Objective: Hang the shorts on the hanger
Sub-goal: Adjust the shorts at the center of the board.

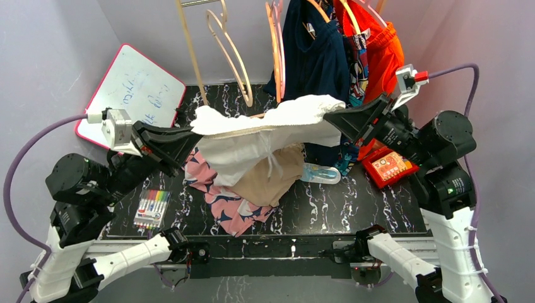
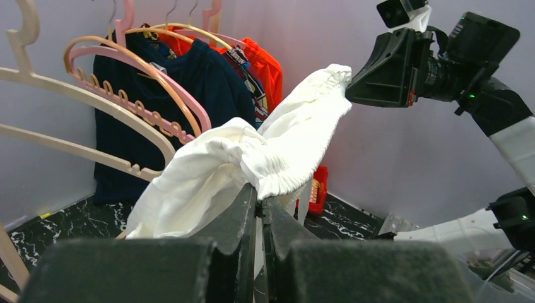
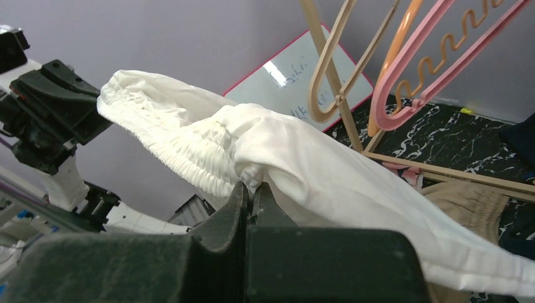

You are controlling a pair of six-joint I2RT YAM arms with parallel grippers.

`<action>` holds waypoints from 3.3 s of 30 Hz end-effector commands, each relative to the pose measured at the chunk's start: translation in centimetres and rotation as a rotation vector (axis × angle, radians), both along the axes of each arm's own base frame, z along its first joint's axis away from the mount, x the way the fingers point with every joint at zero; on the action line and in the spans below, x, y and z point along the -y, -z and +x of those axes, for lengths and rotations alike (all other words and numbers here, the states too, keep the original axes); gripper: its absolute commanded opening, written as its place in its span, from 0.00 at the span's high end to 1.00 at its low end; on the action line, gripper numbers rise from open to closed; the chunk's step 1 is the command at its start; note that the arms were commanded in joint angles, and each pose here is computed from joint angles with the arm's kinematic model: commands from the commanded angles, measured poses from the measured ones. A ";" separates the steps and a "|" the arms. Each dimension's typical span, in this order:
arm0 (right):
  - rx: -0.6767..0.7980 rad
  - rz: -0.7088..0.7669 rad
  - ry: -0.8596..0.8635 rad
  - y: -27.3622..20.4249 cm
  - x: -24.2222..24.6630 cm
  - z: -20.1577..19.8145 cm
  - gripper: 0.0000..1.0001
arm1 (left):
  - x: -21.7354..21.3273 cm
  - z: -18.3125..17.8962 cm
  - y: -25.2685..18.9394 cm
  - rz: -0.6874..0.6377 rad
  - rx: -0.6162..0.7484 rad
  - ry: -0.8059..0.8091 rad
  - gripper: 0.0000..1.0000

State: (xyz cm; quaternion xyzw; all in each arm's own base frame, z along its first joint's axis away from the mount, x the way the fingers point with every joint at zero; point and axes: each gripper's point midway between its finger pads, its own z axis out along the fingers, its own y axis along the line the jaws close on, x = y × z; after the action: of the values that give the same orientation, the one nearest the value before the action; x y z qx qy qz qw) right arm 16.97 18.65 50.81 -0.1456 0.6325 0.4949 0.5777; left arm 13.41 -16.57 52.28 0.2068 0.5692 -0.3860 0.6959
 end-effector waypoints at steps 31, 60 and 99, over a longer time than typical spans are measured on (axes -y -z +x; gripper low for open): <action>-0.045 -0.006 0.103 2.5 -0.1 2.2 1.00 | 5.1 4.9 10.5 0.149 -0.432 -0.066 1.00; -0.670 -0.314 0.550 33.3 4.2 8.7 1.00 | 7.4 10.6 36.7 0.440 -0.803 -0.357 0.47; -0.662 -0.403 0.435 32.4 3.8 6.4 0.51 | 6.0 5.3 41.5 1.056 -0.708 -0.039 0.07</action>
State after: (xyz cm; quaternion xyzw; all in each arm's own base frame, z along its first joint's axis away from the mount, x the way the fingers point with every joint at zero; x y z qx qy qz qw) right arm 22.94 14.71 17.34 0.0549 0.8937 0.2414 0.3743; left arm 18.68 -23.44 12.69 0.3765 0.8734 -0.1152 0.2867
